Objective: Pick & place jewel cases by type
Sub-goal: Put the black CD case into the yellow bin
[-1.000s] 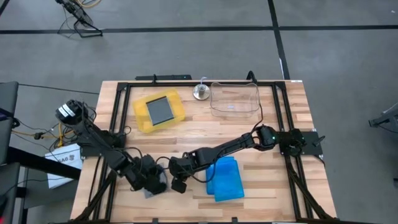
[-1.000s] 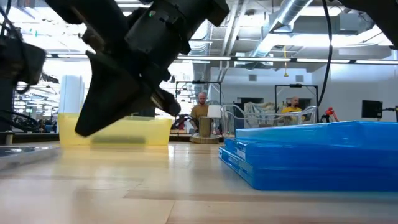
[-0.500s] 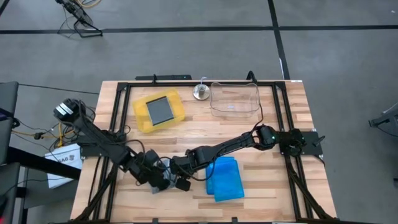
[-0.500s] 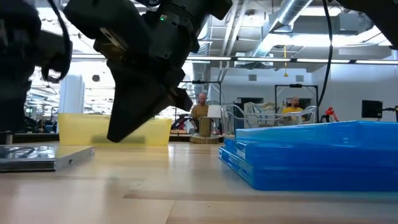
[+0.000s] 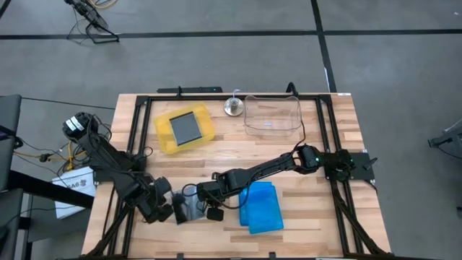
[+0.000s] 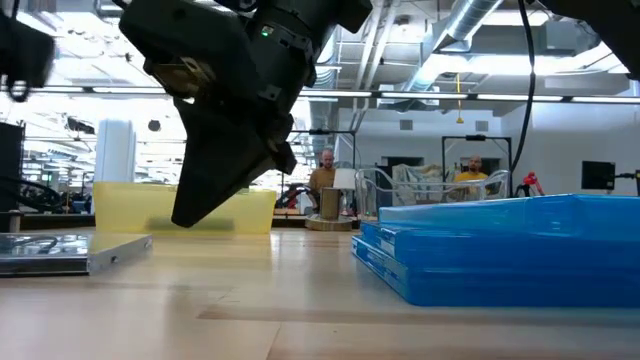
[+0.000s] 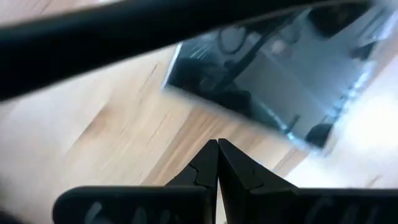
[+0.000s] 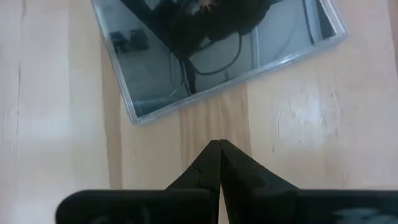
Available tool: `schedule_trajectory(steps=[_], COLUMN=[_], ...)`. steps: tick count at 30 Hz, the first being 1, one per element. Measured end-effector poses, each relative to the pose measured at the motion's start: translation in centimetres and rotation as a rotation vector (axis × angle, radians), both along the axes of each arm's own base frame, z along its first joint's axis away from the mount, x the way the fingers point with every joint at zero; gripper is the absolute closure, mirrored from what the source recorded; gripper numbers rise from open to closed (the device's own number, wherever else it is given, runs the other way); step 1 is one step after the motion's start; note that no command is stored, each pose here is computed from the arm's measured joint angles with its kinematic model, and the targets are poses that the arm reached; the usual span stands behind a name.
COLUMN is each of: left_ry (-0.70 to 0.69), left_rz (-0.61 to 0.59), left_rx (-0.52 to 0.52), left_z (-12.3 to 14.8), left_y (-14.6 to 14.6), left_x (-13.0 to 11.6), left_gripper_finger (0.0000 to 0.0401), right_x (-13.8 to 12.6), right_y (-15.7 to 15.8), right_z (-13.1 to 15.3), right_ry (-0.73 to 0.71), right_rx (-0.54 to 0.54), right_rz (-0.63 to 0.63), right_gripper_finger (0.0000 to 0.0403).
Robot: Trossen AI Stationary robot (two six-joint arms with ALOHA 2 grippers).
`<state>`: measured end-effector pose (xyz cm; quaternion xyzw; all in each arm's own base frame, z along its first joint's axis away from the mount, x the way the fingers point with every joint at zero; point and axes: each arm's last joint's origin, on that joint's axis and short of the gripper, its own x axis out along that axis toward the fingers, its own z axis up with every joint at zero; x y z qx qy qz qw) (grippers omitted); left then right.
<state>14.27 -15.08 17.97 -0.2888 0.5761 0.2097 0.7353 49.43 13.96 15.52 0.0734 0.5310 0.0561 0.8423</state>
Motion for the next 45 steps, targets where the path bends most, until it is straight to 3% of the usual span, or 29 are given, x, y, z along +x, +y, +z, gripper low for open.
schedule_trajectory(steps=[12, 19, 27, 33, 41, 45], left_ry=[-0.004, -0.096, -0.04, -0.04, -0.082, -0.098], left_rz=[-0.096, -0.146, -0.266, -0.353, -0.38, -0.423], left_rx=[0.017, 0.022, 0.068, 0.094, 0.055, 0.071], left_z=[-3.0, -3.9, -5.4, -4.5, -4.4, -4.4], left_y=[-0.1, -0.7, -2.0, -2.4, -2.9, -3.0], left_x=[-2.1, -1.3, -0.5, -0.3, 0.0, 0.1], left_gripper_finger=[0.0401, 0.0401, 0.04, 0.0356, 0.0231, 0.0178], right_x=[0.1, 0.1, 0.1, -0.1, 0.0, 0.1], right_y=[0.0, 0.0, -0.3, -1.1, -1.3, -1.0], right_z=[0.1, 0.1, 0.0, -0.2, -0.2, -0.1], right_ry=[-0.055, -0.063, -0.053, -0.01, -0.02, -0.04], right_rx=[-0.099, -0.118, -0.135, -0.141, -0.143, -0.16], right_rz=[0.209, 0.275, 0.276, 0.266, 0.262, 0.308], right_gripper_finger=[0.0403, 0.0403, 0.0395, 0.032, 0.0188, 0.0156])
